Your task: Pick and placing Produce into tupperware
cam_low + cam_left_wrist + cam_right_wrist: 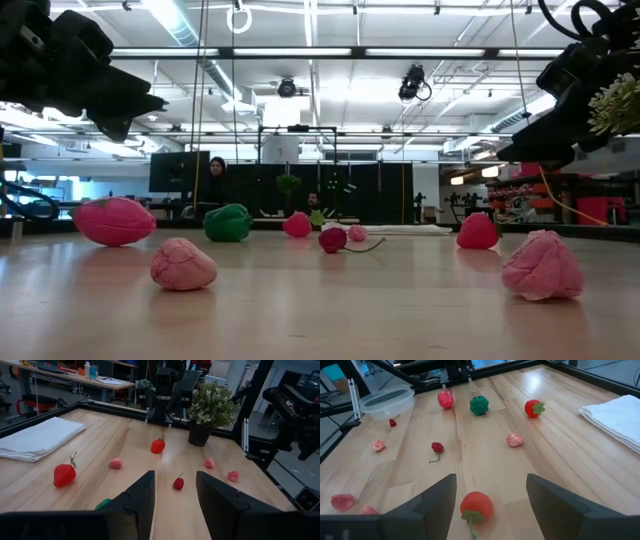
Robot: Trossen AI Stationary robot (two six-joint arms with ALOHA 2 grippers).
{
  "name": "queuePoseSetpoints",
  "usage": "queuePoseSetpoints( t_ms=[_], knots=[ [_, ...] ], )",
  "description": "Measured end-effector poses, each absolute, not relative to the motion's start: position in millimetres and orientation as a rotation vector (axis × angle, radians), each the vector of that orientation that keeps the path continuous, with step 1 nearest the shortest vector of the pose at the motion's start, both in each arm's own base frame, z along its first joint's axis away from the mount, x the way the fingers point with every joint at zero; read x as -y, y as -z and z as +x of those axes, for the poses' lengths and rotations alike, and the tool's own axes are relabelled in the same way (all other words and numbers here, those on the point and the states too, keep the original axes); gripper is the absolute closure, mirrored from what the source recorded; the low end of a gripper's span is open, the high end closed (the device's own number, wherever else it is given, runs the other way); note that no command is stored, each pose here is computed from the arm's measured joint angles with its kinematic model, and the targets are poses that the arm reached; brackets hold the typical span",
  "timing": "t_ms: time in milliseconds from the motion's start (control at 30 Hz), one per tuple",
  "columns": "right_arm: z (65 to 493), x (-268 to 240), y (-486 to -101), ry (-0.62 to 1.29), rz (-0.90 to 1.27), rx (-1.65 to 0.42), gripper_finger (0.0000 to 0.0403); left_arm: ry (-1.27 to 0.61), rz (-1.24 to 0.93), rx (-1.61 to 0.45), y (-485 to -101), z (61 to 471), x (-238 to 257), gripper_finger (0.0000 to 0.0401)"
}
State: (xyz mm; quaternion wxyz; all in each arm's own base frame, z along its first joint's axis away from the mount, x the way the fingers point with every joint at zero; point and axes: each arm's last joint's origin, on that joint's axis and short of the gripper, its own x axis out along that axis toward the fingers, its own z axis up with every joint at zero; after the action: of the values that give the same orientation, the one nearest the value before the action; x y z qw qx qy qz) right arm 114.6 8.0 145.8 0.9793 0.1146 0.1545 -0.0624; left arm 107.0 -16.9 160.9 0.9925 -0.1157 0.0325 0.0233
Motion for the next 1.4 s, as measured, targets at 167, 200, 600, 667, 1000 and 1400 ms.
queuePoseSetpoints(
  t_ms=[167,200,600,667,1000,1400],
  knots=[
    [114.7,-8.0,-145.8,0.126,0.231,-0.311,0.0153,-0.047,-0.232,-0.068,-160.6,107.0,16.9,0.0247],
    [114.7,-8.0,-145.8,0.126,0.231,-0.311,0.0153,-0.047,-0.233,-0.068,-160.6,107.0,16.9,0.0245],
    [114.7,-8.0,-145.8,0.126,0.231,-0.311,0.0153,-0.050,-0.315,-0.065,-160.7,107.1,16.9,0.0246],
    [114.7,-8.0,-145.9,0.126,0.231,-0.311,0.0153,-0.050,-0.345,-0.063,-160.9,107.1,16.9,0.0244],
    [114.7,-8.0,-145.7,0.126,0.231,-0.312,0.0153,-0.056,-0.466,-0.068,-160.1,107.0,16.9,0.0252],
    [114.7,-8.0,-145.9,0.126,0.231,-0.311,0.0153,-0.058,-0.487,-0.072,-159.5,107.0,16.9,0.0252]
  ],
)
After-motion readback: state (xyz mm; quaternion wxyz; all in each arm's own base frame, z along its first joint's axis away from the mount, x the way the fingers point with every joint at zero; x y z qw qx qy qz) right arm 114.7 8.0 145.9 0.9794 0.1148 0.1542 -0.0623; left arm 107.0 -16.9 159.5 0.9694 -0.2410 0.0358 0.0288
